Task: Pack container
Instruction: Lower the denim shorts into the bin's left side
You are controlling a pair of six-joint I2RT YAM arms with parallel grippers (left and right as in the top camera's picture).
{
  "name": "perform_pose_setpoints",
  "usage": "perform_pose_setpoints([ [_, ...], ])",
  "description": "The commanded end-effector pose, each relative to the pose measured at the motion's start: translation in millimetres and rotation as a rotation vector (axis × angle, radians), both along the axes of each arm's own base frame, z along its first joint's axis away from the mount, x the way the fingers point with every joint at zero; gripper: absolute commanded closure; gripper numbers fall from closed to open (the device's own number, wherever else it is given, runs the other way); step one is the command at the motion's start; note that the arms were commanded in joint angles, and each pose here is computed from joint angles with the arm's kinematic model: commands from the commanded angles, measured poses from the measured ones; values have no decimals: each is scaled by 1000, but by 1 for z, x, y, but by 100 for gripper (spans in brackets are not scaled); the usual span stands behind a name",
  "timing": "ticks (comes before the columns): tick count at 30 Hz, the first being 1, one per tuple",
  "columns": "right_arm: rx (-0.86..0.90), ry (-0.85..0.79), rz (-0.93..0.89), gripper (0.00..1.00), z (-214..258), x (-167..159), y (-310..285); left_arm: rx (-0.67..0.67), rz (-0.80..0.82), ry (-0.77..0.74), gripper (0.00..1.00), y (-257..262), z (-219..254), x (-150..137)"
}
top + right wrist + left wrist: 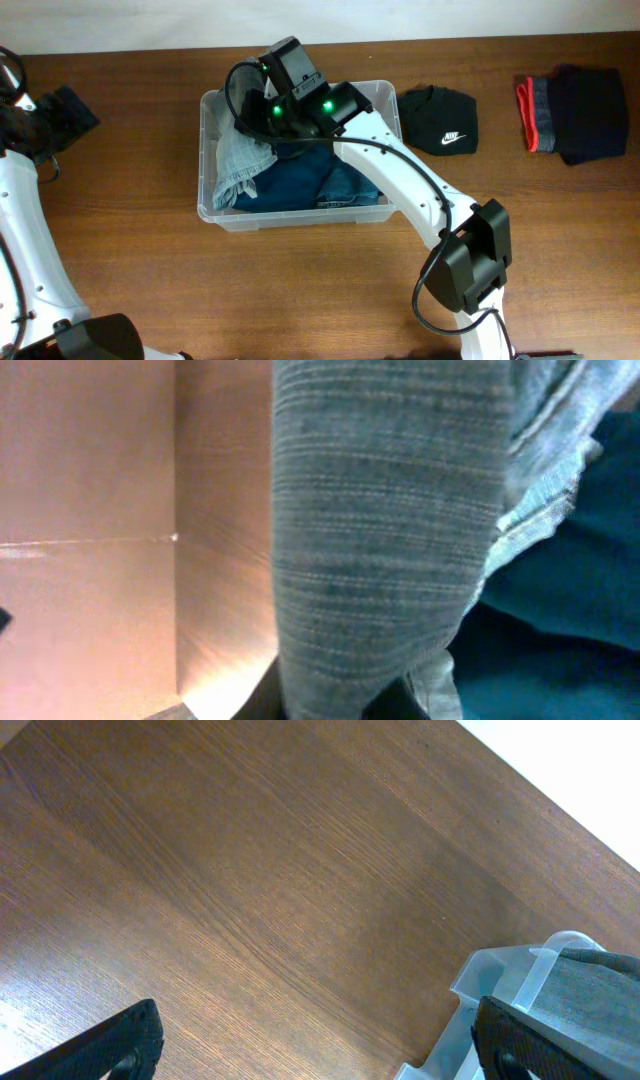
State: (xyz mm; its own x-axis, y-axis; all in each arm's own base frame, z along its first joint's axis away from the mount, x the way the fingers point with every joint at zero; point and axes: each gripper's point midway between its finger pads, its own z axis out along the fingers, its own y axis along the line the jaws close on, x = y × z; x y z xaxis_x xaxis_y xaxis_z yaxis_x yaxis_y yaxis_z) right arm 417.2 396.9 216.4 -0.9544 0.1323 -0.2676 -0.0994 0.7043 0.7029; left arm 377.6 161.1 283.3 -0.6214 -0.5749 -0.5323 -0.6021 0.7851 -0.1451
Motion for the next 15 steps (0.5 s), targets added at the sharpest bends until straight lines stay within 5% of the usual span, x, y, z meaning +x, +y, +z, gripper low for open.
perform_pose_setpoints([
  [1, -78, -72, -4, 84, 2, 4, -8, -5, 11, 16, 1, 2, -6, 0],
  [9, -364, -41, -99, 77, -34, 2, -61, -5, 11, 16, 1, 2, -6, 0],
  [12, -403, -47, -63, 47, -38, -2, -66, -5, 11, 16, 1, 2, -6, 0],
  [13, -418, -45, -61, 27, -39, -3, -69, -5, 11, 16, 1, 2, -6, 0],
  [15, -452, -36, -69, 20, -42, -5, -76, -5, 11, 16, 1, 2, -6, 0],
])
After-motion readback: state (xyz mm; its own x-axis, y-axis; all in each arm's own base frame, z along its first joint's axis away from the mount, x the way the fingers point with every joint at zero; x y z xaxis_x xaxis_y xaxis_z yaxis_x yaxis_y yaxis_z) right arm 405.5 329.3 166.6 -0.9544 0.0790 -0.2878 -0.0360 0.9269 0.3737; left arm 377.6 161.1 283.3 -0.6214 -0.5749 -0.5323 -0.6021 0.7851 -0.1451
